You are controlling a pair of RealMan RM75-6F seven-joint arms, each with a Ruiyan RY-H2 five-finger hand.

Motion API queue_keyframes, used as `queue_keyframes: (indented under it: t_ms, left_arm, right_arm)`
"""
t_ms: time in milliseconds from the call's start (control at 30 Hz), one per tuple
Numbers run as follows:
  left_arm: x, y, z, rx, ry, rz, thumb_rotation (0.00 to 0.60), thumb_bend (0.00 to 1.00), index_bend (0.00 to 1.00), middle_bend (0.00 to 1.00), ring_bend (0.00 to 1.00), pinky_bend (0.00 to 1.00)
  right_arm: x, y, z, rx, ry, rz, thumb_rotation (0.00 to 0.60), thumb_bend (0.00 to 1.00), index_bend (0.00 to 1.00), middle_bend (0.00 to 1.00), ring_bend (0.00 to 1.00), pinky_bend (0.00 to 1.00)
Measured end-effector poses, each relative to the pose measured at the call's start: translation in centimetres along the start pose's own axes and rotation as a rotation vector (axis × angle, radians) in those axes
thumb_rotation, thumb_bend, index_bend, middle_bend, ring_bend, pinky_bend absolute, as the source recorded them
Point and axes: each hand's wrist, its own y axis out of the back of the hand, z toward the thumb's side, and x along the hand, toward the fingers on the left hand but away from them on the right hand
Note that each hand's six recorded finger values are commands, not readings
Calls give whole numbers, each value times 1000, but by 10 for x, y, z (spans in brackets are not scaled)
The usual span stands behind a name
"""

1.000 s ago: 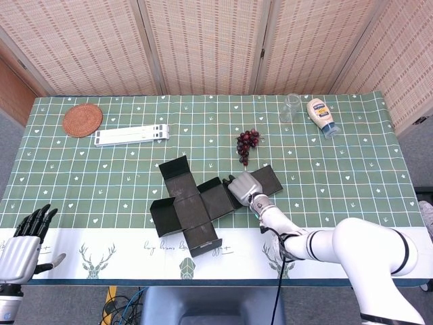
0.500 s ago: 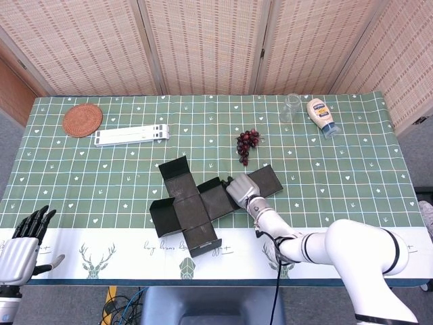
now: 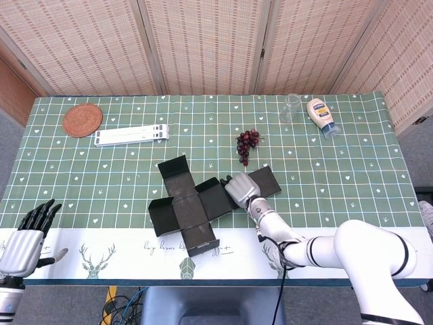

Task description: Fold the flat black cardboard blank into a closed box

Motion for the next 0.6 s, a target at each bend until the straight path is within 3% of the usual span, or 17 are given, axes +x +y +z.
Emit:
queue_keyframes:
  t_ms: [67, 167, 333, 467, 600]
  left_arm:
    - [10, 3, 3, 13, -30, 9, 600, 143, 34, 0, 100, 153]
    - [27, 9, 9, 32, -82, 27, 600, 143, 115, 52, 251, 311]
    - [60, 12, 19, 36, -165, 46, 600, 143, 247, 188, 592, 621]
    - [85, 7, 25, 43, -211, 40, 600, 143, 292, 242, 705, 817]
    - [107, -4, 31, 63, -251, 18, 600, 143, 203, 201, 726, 862]
  right_arm:
    - [2, 0, -4, -27, -4, -9, 600, 410, 319, 359, 779, 1000]
    - [6, -1, -9, -64, -9, -18, 600, 409, 319, 359, 779, 1000]
    - [11, 0, -13, -108, -7, -37, 600, 410, 322, 362, 779, 1000]
    - [13, -1, -16, -127, -6, -46, 600, 410, 325, 365, 781, 1000]
    - [15, -4, -18, -140, -8, -50, 600, 410, 325, 366, 781, 1000]
